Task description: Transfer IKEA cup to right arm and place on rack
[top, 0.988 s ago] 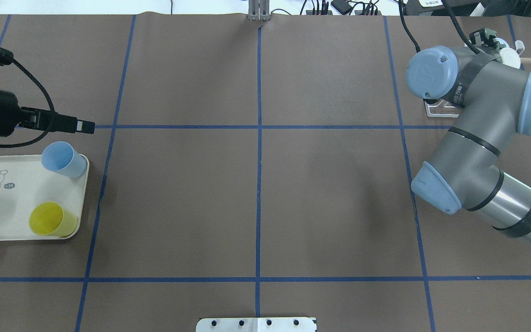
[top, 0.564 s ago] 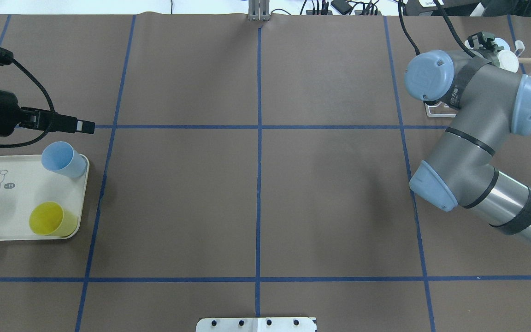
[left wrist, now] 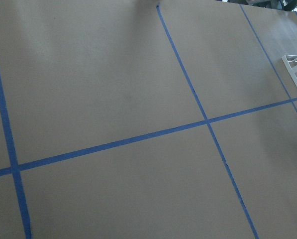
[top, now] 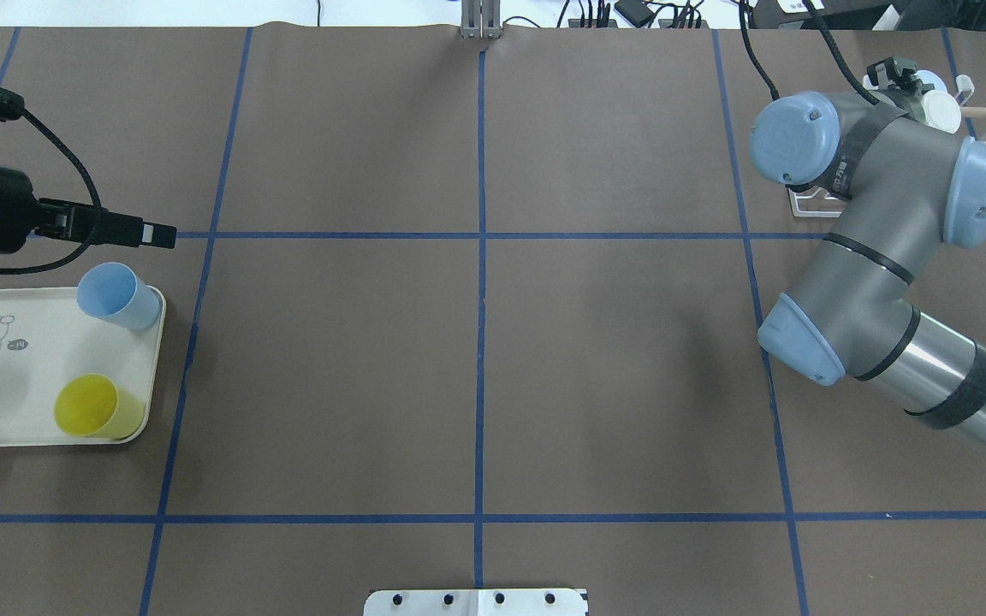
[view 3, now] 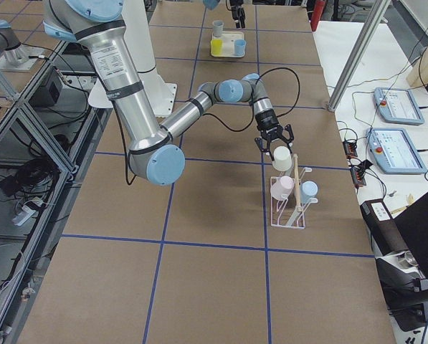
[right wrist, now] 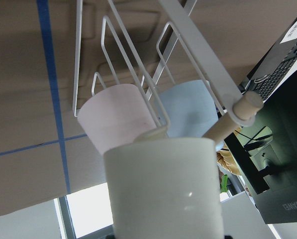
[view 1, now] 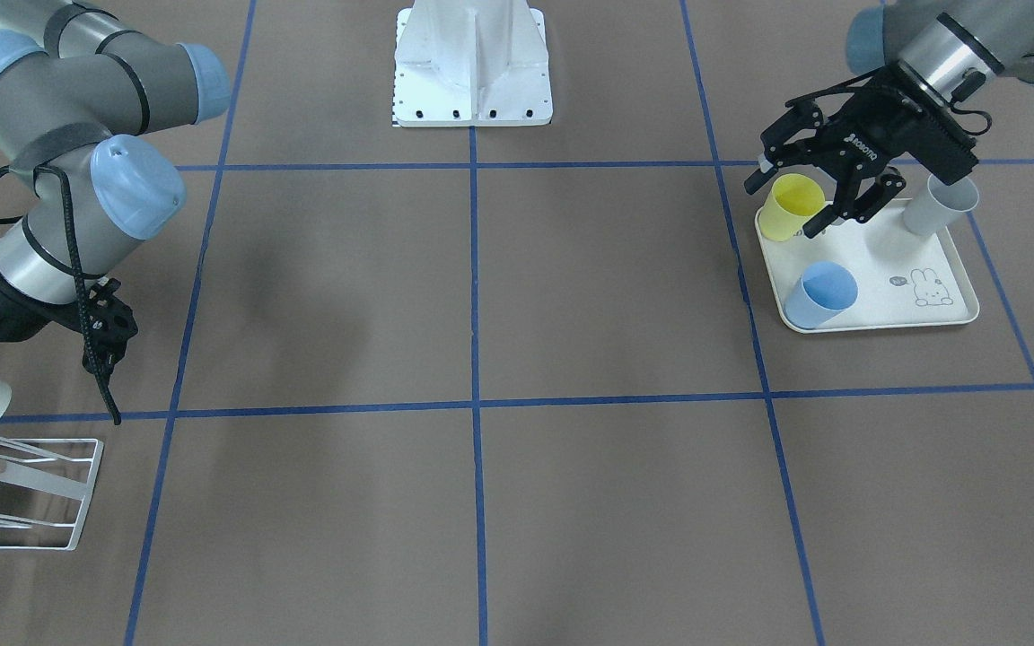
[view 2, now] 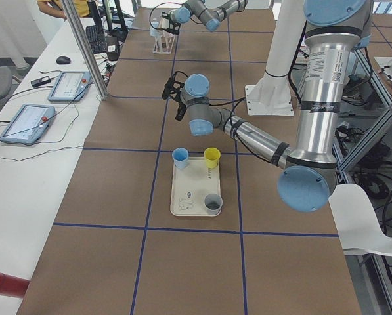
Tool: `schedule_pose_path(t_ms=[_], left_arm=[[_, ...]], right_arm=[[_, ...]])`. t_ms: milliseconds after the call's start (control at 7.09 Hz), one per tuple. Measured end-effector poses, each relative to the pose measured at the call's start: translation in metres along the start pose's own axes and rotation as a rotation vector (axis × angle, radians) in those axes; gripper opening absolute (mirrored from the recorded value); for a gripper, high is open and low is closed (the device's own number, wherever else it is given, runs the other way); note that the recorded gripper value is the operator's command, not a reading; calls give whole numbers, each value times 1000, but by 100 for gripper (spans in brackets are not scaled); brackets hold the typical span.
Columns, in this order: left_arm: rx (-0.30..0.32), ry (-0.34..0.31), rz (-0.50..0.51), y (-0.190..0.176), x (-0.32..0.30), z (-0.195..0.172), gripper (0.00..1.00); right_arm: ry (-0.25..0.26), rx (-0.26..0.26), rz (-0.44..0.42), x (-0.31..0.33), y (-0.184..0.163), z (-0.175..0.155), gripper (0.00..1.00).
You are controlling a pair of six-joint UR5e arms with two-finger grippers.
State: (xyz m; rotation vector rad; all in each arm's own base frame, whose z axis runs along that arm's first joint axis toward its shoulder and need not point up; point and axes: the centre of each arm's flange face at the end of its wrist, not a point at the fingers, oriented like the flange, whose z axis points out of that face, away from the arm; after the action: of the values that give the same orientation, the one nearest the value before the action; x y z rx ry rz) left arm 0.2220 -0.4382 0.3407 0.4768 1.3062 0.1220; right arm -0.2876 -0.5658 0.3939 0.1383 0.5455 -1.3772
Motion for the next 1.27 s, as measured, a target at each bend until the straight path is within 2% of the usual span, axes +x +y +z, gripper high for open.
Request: schedule_pose_path(t_ms=[282, 423, 564, 705, 847, 1270], left_arm=[[1, 2, 1, 0, 2, -1, 100], [2, 3, 2, 0, 2, -1, 100], [2, 4, 2, 0, 2, -1, 100], [2, 4, 2, 0, 2, -2, 100], [1, 5, 3, 0, 3, -2, 100], [-1, 7, 3, 2, 4, -4, 100]], right_arm=[[9, 10, -17, 1, -9, 9, 0], [13, 15, -31, 2, -11, 9, 17], [14, 17, -43, 2, -13, 9, 55], [14, 17, -75, 2, -14, 10, 85], [13, 15, -120, 1, -15, 11, 98], [17, 18, -152, 2, -15, 9, 98]])
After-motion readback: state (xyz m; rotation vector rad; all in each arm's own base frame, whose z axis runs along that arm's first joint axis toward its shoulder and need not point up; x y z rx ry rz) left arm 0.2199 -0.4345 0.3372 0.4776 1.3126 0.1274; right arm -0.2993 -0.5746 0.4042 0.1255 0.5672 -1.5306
